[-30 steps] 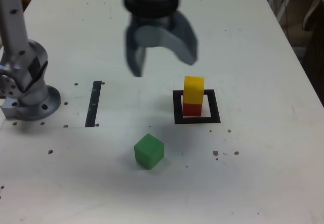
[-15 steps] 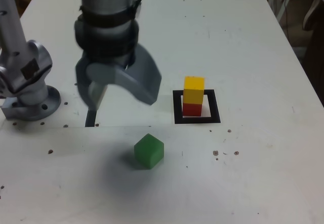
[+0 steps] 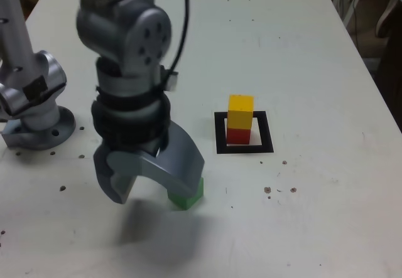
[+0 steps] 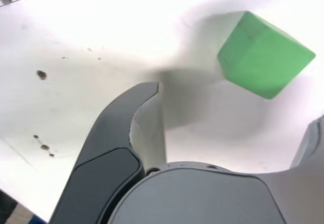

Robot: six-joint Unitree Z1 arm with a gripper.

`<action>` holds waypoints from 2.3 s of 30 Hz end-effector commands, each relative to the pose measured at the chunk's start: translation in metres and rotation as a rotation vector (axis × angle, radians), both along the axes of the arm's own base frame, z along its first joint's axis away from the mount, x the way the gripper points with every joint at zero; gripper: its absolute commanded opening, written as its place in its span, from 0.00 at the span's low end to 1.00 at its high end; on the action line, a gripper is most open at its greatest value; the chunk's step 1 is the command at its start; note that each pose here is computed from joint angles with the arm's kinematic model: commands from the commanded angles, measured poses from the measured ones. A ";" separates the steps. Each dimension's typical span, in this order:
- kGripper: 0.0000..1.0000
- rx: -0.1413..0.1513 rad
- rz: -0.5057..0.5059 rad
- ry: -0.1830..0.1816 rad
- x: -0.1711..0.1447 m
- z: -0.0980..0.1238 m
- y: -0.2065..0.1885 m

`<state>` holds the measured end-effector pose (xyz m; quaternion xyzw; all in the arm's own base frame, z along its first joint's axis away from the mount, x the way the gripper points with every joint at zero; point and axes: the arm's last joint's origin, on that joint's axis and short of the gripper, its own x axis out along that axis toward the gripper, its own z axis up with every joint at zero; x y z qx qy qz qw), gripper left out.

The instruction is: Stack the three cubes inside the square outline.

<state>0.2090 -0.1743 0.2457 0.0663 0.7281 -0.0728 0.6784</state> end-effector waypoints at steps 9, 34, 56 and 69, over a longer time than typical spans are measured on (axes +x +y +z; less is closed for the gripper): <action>0.97 0.107 -0.061 0.007 0.010 -0.009 0.000; 0.87 0.158 -0.476 0.070 0.040 -0.038 -0.018; 0.20 0.162 -0.481 0.030 0.043 -0.035 -0.018; 0.10 0.210 -0.462 0.021 0.024 0.007 0.001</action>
